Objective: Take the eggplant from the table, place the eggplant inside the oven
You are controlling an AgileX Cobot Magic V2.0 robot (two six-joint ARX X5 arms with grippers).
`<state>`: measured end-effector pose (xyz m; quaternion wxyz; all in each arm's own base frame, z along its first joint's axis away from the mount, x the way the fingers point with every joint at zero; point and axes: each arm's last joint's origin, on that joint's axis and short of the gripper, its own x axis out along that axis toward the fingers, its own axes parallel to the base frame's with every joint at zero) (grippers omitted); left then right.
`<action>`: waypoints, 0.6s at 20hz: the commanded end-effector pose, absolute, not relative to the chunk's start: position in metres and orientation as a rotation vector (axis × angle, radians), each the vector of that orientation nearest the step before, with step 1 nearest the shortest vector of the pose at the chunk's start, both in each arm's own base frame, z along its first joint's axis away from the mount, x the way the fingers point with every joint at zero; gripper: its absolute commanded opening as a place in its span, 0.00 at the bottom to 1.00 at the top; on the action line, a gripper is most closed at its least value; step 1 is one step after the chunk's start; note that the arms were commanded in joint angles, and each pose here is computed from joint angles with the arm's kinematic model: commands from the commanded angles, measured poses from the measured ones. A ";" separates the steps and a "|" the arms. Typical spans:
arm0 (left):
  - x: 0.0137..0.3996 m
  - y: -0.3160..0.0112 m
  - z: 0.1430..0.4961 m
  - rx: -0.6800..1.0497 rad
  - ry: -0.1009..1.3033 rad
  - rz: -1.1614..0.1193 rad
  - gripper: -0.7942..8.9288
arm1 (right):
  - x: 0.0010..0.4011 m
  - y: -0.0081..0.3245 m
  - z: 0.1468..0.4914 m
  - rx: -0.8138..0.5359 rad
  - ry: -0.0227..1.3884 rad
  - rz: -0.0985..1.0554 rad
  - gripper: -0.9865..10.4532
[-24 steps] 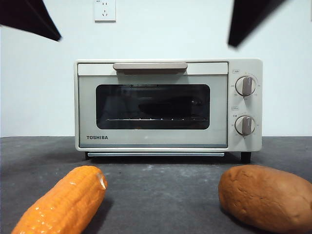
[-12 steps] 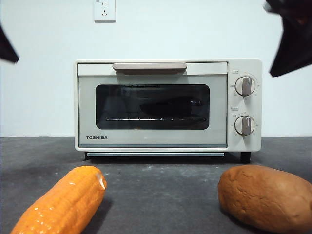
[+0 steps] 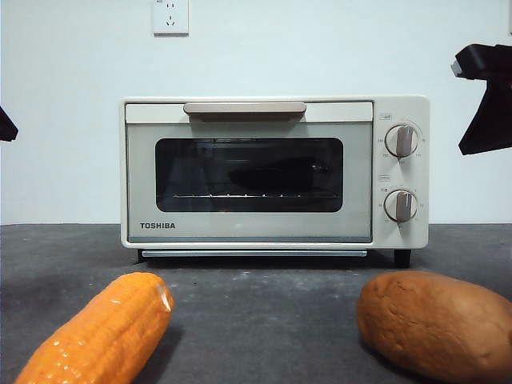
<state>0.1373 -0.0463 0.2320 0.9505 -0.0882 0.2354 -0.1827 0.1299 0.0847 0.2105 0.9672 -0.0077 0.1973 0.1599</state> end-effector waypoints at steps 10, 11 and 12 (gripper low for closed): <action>0.104 -0.035 0.253 -0.096 0.218 -0.384 0.09 | 0.131 0.086 0.214 0.006 0.374 0.326 0.09; 0.099 -0.031 0.252 -0.079 0.160 -0.343 0.09 | 0.131 0.086 0.214 0.006 0.374 0.326 0.09; 0.094 -0.026 0.249 -0.069 0.105 -0.284 0.09 | 0.131 0.086 0.214 0.006 0.374 0.326 0.09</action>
